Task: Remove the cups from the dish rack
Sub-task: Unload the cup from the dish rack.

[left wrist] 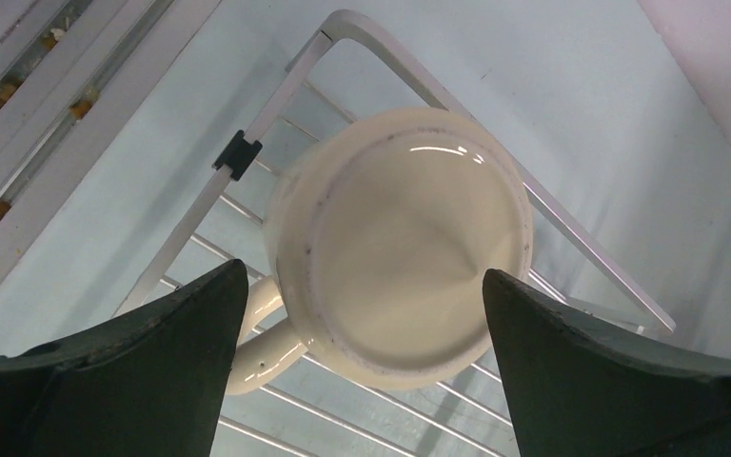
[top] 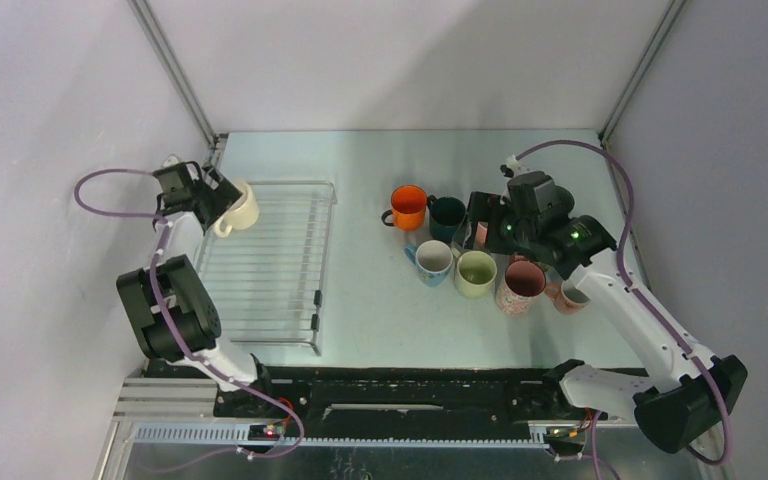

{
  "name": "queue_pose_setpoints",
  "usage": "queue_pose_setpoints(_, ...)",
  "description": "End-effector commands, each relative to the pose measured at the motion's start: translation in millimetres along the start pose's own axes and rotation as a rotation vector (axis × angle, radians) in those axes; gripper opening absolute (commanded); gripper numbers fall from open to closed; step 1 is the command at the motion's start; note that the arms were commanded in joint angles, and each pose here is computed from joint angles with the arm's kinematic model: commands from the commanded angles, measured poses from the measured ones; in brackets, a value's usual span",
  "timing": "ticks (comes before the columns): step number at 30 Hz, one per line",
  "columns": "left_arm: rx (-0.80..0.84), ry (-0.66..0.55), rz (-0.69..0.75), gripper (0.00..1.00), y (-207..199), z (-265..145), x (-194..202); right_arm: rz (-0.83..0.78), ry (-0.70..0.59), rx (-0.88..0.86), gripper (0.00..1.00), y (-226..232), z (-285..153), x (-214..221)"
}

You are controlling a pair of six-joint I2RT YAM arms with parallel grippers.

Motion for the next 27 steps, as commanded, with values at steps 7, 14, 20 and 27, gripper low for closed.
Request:
queue_pose_setpoints(7,0.030,-0.029,-0.038,1.00,-8.8,-27.5,11.8,-0.015,-0.039,-0.038,1.00,10.6,-4.5,-1.6)
queue_pose_setpoints(14,0.037,-0.009,-0.015,1.00,-15.1,-32.8,26.1,-0.020,-0.040,-0.047,1.00,13.8,-5.8,0.0)
queue_pose_setpoints(20,0.030,0.008,0.009,1.00,-22.0,-35.7,35.9,-0.024,-0.040,-0.049,1.00,15.4,-8.2,1.7)
queue_pose_setpoints(27,-0.025,0.057,0.083,1.00,-25.9,-34.5,51.5,-0.023,-0.042,-0.050,1.00,15.2,-11.3,3.7)
Point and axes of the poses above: each gripper's point midway between its finger pads, its own z axis out along the fingers, its own y axis along the line the jaws close on, x = y × z, the point moved 7 cm from there along -z, back along the fingers, and after that the axes turned 1 degree about -z, right-handed, at the moved point
